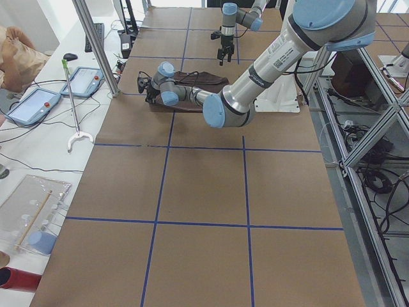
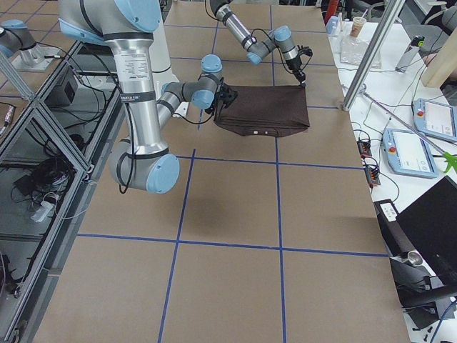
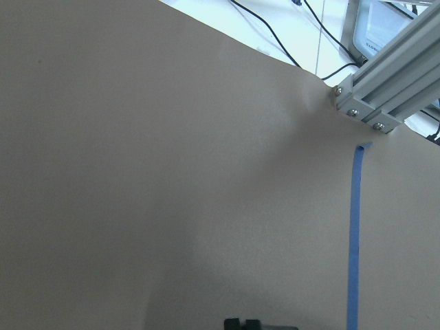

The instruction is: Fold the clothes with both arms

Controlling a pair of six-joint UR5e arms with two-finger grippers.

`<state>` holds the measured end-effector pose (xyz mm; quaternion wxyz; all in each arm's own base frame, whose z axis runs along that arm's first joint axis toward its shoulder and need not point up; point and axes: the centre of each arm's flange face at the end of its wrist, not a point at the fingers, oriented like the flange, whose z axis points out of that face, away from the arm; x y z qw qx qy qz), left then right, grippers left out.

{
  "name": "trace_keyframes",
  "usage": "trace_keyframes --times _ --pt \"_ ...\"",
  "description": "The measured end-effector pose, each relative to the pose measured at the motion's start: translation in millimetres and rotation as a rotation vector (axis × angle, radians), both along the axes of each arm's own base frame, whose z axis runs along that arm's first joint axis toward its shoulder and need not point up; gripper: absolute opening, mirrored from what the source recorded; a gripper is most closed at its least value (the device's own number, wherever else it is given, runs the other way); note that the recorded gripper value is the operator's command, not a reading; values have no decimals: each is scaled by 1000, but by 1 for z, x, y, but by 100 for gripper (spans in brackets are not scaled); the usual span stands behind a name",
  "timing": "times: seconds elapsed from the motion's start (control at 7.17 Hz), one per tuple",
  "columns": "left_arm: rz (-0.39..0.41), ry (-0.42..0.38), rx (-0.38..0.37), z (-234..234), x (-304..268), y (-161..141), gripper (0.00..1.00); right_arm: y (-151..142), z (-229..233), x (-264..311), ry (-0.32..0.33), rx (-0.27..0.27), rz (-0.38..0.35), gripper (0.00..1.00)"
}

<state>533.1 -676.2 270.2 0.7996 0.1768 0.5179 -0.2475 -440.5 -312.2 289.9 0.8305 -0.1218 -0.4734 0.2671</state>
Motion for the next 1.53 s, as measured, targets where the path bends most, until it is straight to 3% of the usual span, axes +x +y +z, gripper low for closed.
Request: trace_keyframes --times 0.14,0.42,0.84,1.12,1.53 --pt "4 34 24 5 -22 19 65 -9 -1 -16 40 35 -24 100" --pt "46 91 52 21 -65 65 68 -23 -6 -52 137 163 -119 100" --pt "52 128 41 22 -75 78 68 -14 -6 -92 263 357 -274 100" --pt "49 143 28 21 -74 80 68 -8 -4 -111 319 393 -320 100" --pt "50 148 28 19 -74 81 68 -10 21 -112 379 395 -340 100"
